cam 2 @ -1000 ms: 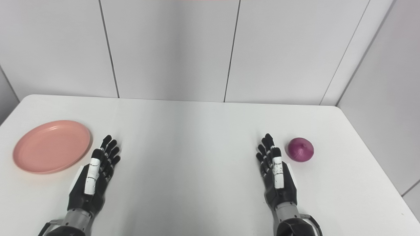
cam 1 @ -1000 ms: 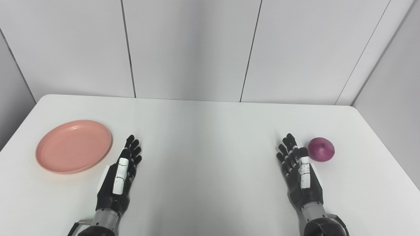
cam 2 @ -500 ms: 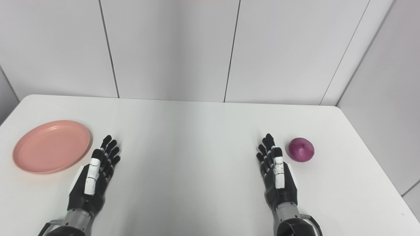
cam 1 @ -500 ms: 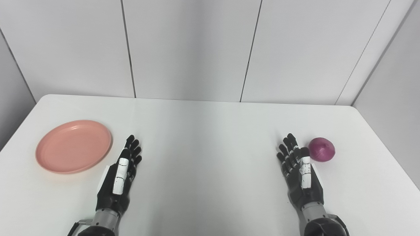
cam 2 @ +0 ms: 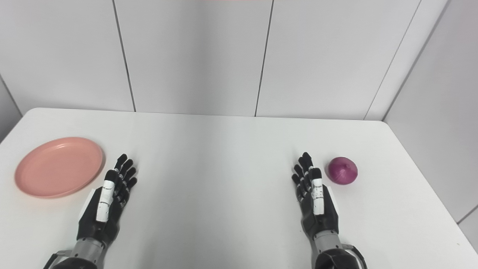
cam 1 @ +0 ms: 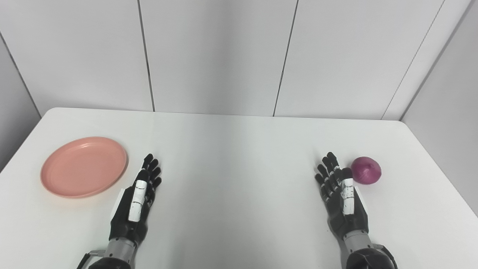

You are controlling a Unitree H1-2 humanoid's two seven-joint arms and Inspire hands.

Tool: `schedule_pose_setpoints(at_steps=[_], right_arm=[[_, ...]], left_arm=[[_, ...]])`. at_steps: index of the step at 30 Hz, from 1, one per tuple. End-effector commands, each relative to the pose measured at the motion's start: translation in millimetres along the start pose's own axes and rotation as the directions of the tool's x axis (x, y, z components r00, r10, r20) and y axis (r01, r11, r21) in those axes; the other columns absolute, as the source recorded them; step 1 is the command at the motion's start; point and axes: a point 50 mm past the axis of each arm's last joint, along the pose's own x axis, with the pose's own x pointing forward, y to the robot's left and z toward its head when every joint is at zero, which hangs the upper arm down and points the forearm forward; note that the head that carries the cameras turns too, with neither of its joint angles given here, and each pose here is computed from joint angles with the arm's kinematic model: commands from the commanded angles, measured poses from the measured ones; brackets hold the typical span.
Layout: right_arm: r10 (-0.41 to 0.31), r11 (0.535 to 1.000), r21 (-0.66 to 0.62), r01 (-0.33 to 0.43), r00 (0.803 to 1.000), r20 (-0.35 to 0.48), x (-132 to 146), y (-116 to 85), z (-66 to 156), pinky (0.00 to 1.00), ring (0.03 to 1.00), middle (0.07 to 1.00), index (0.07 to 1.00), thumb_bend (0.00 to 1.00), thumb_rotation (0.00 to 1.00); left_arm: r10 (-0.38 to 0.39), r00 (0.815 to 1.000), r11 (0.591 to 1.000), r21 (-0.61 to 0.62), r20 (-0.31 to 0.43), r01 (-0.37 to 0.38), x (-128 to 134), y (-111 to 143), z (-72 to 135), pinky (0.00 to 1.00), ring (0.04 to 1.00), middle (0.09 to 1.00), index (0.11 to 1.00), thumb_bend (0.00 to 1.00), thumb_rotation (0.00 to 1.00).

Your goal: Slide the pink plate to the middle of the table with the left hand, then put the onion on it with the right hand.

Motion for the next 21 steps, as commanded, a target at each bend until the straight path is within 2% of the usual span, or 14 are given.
schedule_pose_setpoints(at_steps=[1, 7, 12, 15, 21], right_arm=[[-0.057, 0.998, 0.027, 0.063, 0.983, -0.175, -30, -16, -42, 1.0, 1.0, 1.0, 1.0, 0.9, 0.89], [-0.056, 0.997, 0.037, 0.064, 0.983, -0.175, -30, -24, -43, 1.0, 1.0, 1.0, 1.0, 0.95, 0.87], [-0.06, 0.996, 0.048, 0.069, 0.984, -0.17, -31, -38, -42, 1.0, 1.0, 1.0, 1.0, 0.98, 0.85], [-0.064, 0.996, 0.057, 0.074, 0.983, -0.171, -32, -44, -40, 1.0, 1.0, 1.0, 1.0, 0.9, 0.87], [-0.053, 0.997, 0.047, 0.063, 0.982, -0.18, -34, -60, -39, 1.0, 1.0, 1.0, 1.0, 0.82, 0.92]], left_arm=[[0.013, 0.995, 1.0, -0.012, -0.096, -0.014, -8, -3, -16, 1.0, 1.0, 1.0, 1.0, 0.84, 0.93], [0.013, 0.995, 1.0, -0.024, -0.1, -0.016, -7, -9, -21, 1.0, 1.0, 1.0, 1.0, 0.87, 0.9], [0.014, 0.995, 1.0, -0.024, -0.104, -0.017, -6, -25, -26, 1.0, 1.0, 1.0, 1.0, 0.88, 0.89], [0.012, 0.995, 1.0, -0.018, -0.103, -0.014, -5, -33, -29, 1.0, 1.0, 1.0, 1.0, 0.88, 0.9], [0.016, 0.994, 1.0, -0.024, -0.105, -0.019, -2, -51, -35, 1.0, 1.0, 1.0, 1.0, 0.86, 0.91]])
